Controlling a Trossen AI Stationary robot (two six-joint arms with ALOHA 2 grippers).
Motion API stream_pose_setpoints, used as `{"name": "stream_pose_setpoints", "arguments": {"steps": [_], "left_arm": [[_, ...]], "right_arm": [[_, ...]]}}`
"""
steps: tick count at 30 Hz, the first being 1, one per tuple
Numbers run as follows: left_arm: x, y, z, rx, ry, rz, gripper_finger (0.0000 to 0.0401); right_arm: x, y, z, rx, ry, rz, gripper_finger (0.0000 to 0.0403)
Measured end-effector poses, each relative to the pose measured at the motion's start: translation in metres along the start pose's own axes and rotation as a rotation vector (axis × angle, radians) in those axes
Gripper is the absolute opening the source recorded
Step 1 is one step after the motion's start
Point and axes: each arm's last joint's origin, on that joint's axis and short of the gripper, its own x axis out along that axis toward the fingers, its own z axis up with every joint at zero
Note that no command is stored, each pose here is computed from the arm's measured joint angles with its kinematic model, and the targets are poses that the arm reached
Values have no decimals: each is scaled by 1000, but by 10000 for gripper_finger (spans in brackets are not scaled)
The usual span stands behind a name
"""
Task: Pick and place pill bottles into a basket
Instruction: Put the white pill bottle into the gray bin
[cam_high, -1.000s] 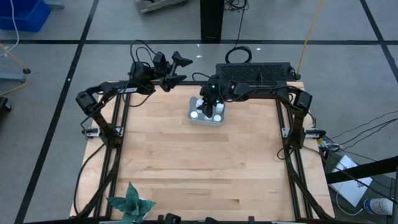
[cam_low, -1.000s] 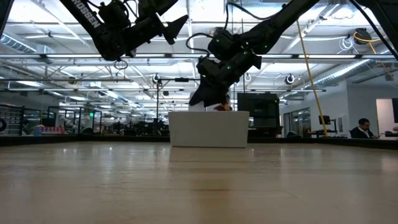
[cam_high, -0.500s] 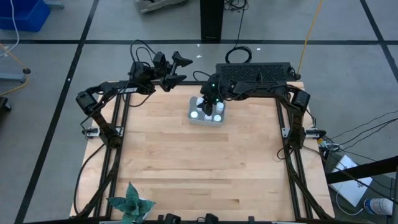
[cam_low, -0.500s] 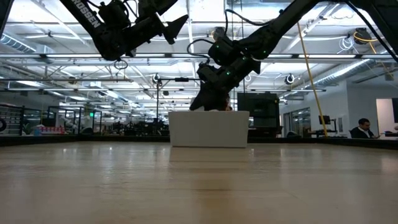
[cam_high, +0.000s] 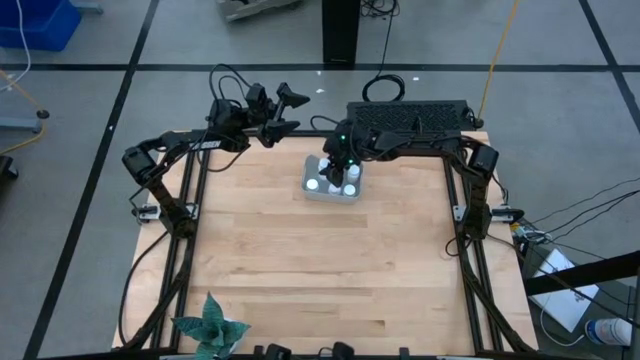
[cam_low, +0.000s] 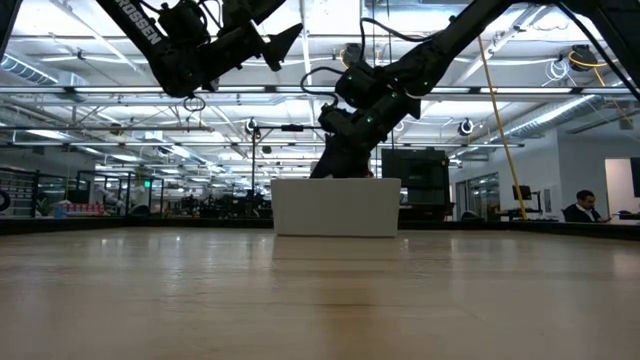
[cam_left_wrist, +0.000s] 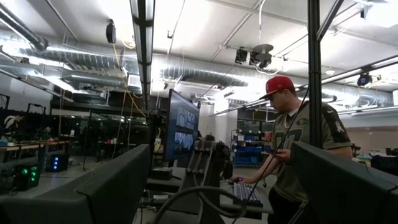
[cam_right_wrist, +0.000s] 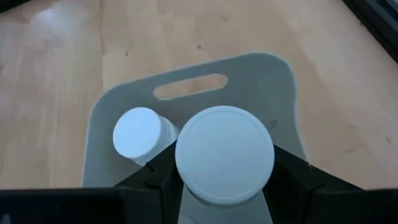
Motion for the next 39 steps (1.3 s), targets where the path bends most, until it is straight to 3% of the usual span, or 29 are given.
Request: {"name": "stream_pose_setpoints", "arguments": {"steps": [24, 39], "left_arm": [[1, -1, 0, 0, 1, -4, 395], [0, -1, 0, 1, 14, -20, 395]], "right_arm": [[4, -16, -27, 28, 20, -49, 160], [5, -12, -25, 35, -7, -16, 160]]}}
